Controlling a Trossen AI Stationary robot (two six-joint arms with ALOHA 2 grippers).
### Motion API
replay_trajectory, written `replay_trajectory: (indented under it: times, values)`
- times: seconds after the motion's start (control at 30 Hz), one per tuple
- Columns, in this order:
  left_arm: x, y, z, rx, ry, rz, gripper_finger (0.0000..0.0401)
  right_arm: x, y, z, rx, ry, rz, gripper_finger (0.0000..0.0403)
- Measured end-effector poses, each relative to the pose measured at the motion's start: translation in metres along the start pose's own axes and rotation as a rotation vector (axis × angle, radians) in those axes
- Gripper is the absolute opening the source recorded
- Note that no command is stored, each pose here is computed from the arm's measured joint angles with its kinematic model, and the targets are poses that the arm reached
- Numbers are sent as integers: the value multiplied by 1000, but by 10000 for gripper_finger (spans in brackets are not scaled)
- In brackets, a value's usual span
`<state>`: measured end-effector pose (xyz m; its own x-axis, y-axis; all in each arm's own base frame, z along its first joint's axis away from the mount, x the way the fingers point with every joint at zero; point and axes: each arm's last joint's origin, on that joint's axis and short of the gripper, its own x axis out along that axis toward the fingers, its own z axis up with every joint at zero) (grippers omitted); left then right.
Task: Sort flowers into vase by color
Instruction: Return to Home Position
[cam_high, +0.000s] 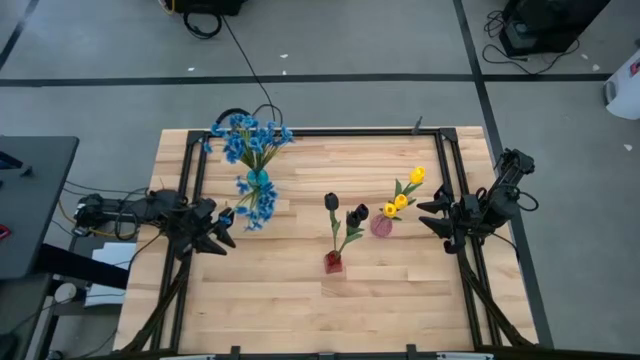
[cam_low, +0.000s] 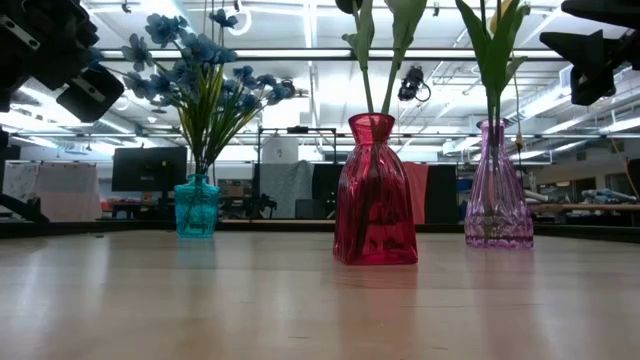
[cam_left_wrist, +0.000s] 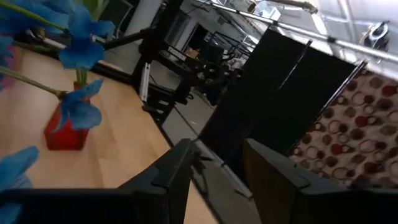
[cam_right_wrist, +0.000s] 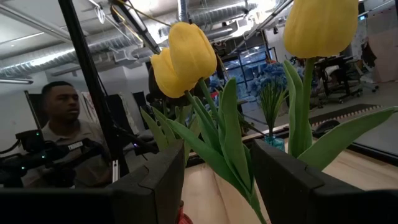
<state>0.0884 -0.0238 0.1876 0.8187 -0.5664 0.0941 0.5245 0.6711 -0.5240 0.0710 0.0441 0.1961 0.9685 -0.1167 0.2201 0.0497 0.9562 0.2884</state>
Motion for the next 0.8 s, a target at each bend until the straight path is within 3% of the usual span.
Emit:
replay_trajectory:
  times: [0.8]
  values:
    - [0,0,0,26,-3,1,152,0,0,0,0,0,0,196]
